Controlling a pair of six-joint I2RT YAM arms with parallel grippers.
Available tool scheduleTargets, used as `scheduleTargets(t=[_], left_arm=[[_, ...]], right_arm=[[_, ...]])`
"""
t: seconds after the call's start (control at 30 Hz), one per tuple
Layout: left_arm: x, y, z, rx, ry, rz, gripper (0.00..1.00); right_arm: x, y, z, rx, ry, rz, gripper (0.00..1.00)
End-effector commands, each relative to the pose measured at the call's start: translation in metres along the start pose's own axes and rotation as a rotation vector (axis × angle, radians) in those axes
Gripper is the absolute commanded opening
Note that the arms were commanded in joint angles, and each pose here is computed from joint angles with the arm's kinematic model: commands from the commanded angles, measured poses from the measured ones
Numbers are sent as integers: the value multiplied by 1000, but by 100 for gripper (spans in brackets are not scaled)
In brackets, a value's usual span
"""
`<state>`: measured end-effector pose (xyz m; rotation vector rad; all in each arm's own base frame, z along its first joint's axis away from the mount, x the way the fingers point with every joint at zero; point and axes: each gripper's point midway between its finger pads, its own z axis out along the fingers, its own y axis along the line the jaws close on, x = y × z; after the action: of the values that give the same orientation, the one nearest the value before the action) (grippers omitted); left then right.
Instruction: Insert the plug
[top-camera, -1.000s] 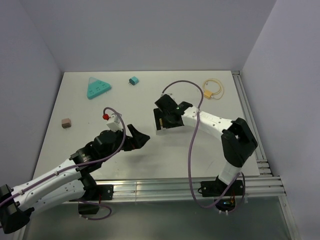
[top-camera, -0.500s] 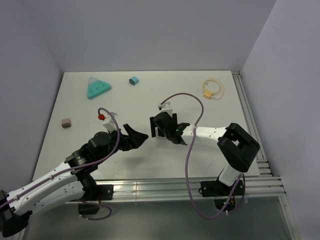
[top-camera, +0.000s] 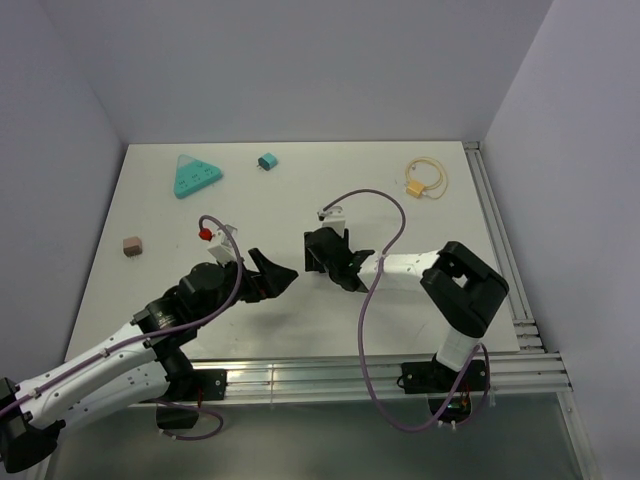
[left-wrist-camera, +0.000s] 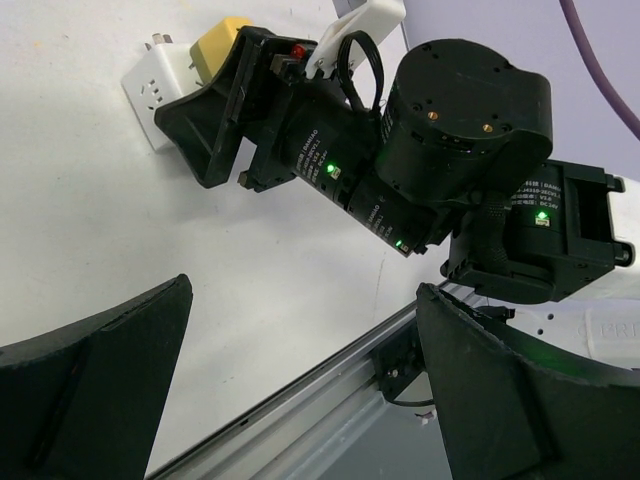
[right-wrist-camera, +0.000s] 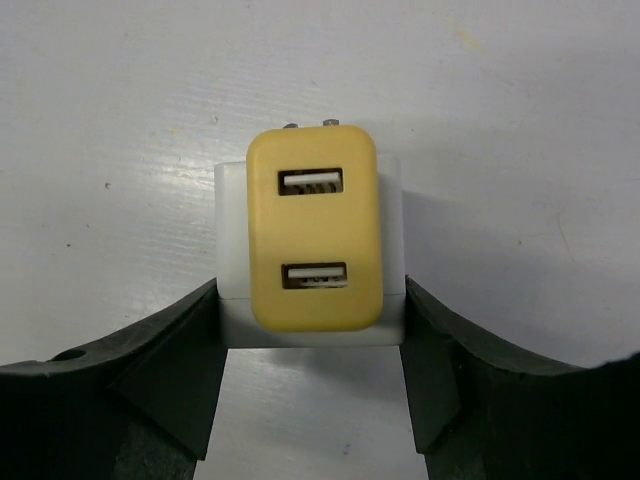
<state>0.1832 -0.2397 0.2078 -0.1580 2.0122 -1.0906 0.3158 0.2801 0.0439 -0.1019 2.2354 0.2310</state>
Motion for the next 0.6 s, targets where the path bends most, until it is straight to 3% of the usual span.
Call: scheduleTargets(t=[0.0, 0.23, 0.4, 0.57], left_arm=[[-9, -14, -2, 41, -16, 3, 100], [-7, -14, 1, 44, -7, 2, 100], [-2, -12, 4, 38, 9, -1, 100], [-1, -14, 7, 49, 14, -3, 99]], right_arm=[[-19, 9, -4, -39, -83, 71, 41], [-16, 30, -18, -243, -27, 195, 0], [-6, 42, -34, -510, 135, 316, 0], [1, 27, -45, -626, 231, 428, 0]])
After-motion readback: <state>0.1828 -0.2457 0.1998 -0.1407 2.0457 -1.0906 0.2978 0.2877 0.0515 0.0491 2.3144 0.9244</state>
